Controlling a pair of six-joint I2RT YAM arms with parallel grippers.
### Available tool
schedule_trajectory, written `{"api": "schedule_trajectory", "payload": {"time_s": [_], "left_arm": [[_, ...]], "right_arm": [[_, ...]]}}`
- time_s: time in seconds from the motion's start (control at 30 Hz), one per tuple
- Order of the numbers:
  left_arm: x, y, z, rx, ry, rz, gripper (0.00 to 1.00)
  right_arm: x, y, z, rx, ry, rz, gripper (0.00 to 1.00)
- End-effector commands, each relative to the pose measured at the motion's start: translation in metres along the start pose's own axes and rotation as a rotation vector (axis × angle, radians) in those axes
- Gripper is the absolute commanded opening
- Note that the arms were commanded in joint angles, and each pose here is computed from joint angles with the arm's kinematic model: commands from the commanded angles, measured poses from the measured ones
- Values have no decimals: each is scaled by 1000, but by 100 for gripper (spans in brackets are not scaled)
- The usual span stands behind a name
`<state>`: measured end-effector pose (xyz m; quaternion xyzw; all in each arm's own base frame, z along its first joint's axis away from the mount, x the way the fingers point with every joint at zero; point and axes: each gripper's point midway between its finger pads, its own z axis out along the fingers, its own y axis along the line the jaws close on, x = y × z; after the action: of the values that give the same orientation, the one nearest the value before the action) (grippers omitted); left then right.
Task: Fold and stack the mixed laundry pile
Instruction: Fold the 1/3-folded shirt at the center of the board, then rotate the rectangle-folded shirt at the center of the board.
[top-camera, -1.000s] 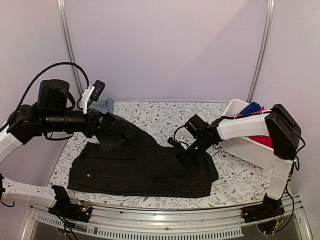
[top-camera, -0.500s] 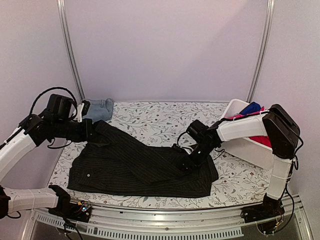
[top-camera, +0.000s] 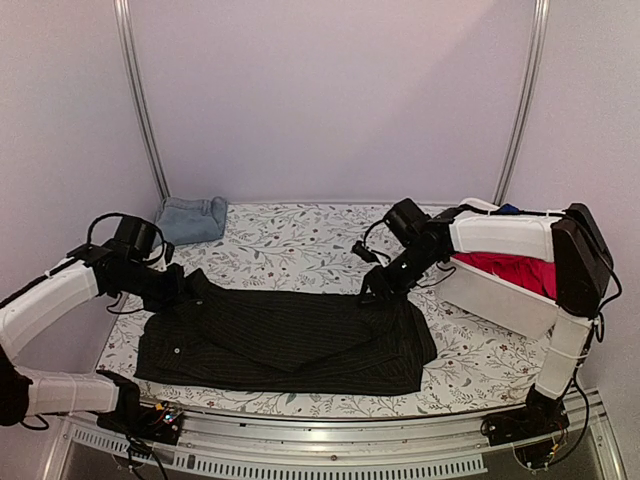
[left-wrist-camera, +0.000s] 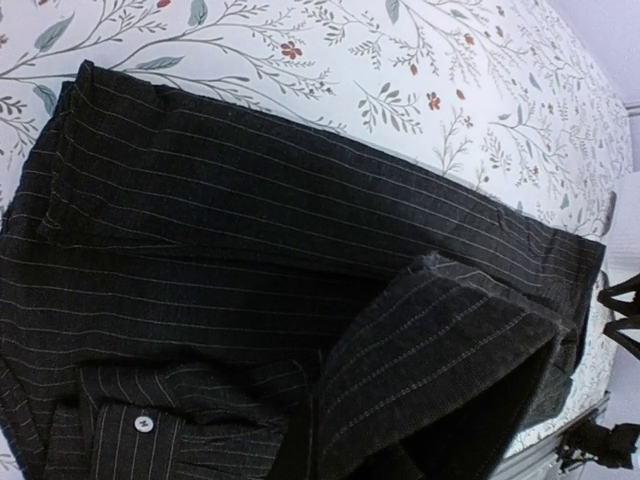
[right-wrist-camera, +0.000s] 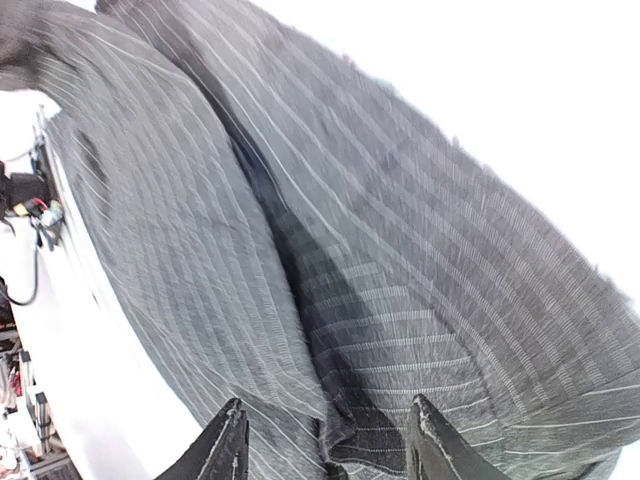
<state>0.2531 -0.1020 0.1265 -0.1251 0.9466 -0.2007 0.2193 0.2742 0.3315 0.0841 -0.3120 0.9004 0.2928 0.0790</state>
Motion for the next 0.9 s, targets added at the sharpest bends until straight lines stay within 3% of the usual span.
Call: {"api": "schedule_trajectory", "payload": {"time_s": [0.0, 0.17, 0.37, 0.47, 0.57, 0.7, 0.87], "left_arm": [[-7, 17, 20, -48, 17, -69, 0], [-13, 47, 31, -136, 27, -163, 17], [-45, 70, 9, -183, -69, -222, 39], [-61, 36, 0, -55, -93, -98, 46], [-56, 3, 5, 40, -38, 9, 52], [-52, -47, 18, 124, -8, 135, 54], [-34, -76, 50, 190, 80, 123, 54]], "right_arm": [[-25, 15, -28, 3, -70, -28, 53], [-28, 23, -38, -10, -81, -26, 53], [-16, 35, -48, -47, -87, -2, 53], [-6, 41, -51, -63, -75, 7, 53], [7, 52, -48, -87, -54, 8, 52], [28, 73, -26, -111, 9, -11, 52], [53, 69, 15, -70, 137, 11, 49]]}}
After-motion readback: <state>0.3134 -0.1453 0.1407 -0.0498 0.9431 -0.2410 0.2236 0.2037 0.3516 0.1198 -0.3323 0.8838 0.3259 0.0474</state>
